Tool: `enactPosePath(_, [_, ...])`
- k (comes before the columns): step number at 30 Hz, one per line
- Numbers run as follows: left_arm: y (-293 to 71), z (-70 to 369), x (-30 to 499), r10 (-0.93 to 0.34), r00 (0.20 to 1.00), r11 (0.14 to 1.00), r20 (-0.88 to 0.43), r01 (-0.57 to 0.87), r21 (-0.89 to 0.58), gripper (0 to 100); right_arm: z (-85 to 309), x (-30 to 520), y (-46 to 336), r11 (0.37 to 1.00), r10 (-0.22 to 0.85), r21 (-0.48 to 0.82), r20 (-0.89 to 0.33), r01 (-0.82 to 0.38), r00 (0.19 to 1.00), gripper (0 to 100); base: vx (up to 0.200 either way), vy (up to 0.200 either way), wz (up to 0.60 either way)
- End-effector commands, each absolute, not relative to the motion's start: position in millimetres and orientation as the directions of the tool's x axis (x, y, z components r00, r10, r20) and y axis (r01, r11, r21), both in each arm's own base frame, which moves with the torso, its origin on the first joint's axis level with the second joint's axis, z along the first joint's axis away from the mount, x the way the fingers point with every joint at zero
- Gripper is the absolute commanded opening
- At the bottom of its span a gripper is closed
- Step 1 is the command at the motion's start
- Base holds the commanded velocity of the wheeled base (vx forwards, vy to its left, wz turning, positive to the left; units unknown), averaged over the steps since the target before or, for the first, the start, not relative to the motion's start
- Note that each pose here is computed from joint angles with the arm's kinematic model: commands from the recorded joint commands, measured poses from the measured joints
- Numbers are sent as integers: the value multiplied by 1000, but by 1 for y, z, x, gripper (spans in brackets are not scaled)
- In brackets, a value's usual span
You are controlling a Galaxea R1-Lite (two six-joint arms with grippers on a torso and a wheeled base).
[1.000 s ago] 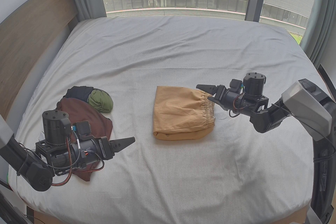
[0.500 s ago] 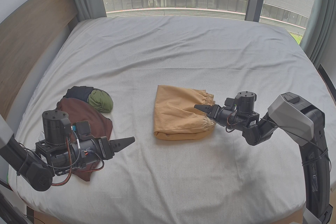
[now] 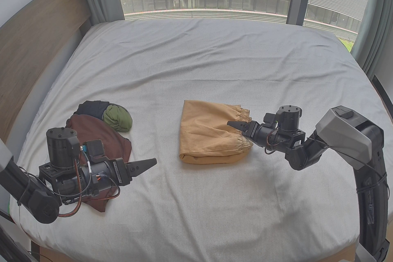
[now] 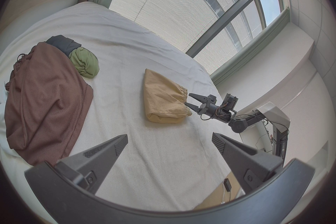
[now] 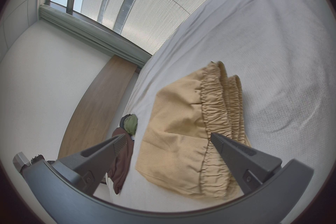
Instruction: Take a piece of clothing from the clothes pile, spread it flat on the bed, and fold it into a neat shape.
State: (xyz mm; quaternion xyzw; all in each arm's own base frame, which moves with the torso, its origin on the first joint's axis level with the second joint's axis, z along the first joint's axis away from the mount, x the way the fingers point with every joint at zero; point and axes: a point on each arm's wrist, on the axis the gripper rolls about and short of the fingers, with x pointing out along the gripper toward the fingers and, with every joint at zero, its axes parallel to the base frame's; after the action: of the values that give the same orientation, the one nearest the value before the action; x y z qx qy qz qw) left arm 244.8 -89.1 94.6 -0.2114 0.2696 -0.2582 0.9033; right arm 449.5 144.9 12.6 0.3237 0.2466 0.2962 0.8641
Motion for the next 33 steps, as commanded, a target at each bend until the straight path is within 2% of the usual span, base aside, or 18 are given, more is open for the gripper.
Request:
enactPosePath(1, [-89, 111, 234, -612, 725, 752, -315, 411, -515, 100, 73, 423, 152, 584, 699, 688, -154, -432, 699, 100, 0, 0, 0])
enactPosePath(6, [-89, 148, 204, -668, 724, 696, -174, 524, -491, 100, 138, 371, 146, 565, 719, 638, -69, -524, 691, 100, 0, 0, 0])
enactPosePath(11, [-85, 176, 171, -714, 698, 642, -46, 628, -441, 100, 185, 304, 124, 600, 725, 510, -22, -616, 688, 100, 0, 0, 0])
enactPosePath(14, [-80, 178, 154, -722, 692, 648, -19, 667, -368, 100, 203, 256, 104, 633, 721, 424, -19, -648, 693, 100, 0, 0, 0])
enactPosePath(18, [-71, 183, 135, -721, 692, 664, 31, 703, -253, 100, 217, 200, 79, 683, 697, 331, -31, -651, 716, 100, 0, 0, 0])
enactPosePath(23, [-60, 187, 112, -716, 692, 669, 90, 717, -197, 100, 234, 142, 57, 692, 683, 290, 38, -662, 730, 100, 0, 0, 0])
enactPosePath(29, [-47, 186, 94, -686, 722, 699, 89, 687, -198, 100, 244, 103, 35, 743, 622, 253, 85, -620, 779, 100, 0, 0, 0])
enactPosePath(33, [-40, 186, 76, -704, 702, 680, 107, 710, -184, 100, 243, 89, 26, 788, 575, 194, 107, -584, 811, 100, 0, 0, 0])
